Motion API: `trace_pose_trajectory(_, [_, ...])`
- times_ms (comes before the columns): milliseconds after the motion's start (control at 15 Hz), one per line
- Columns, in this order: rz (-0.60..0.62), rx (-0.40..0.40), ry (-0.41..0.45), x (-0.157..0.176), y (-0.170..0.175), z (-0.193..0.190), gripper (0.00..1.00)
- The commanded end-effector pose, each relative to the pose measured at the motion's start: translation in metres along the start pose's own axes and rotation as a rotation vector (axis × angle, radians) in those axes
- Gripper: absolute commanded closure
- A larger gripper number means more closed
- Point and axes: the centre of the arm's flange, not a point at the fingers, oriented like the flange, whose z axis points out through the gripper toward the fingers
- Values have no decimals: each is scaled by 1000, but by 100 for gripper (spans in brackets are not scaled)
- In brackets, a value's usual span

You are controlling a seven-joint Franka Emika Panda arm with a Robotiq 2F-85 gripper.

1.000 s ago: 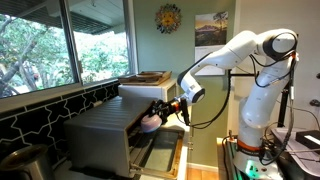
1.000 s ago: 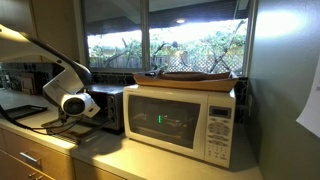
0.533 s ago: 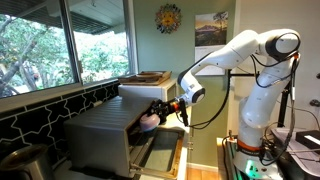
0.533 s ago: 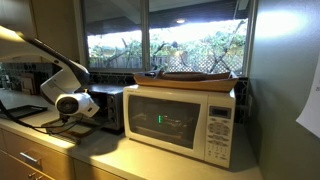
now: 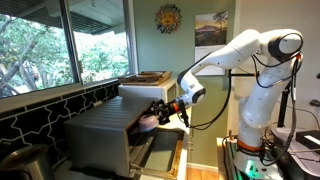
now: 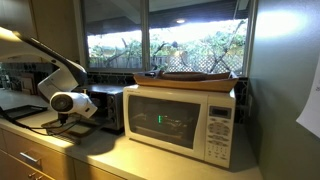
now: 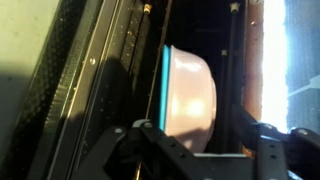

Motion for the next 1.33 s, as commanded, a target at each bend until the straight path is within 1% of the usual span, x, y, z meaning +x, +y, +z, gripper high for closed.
trace_pose_trajectory(0, [-1,-17,22,-9,-8,-7,0])
trace_pose_trajectory(333, [-12,-20,35,-10,-16,-9,0])
trace_pose_trajectory(467, [-28,-17,22,-13,-19,-6,0])
trace_pose_trajectory(600, [-57,-36,11,-17,-20,-2,0])
trace_pose_trajectory(733, [-113,-55,2,-21,-16,1,0])
trace_pose_trajectory(867, [-182,-83,34,-21,-13,3,0])
trace_pose_trajectory(1000, [-256,-100,44,-21,-13,5,0])
trace_pose_trajectory(1200, [-356,-93,50,-21,-17,7,0])
trace_pose_trajectory(1267, [-401,-88,37,-21,-18,9,0])
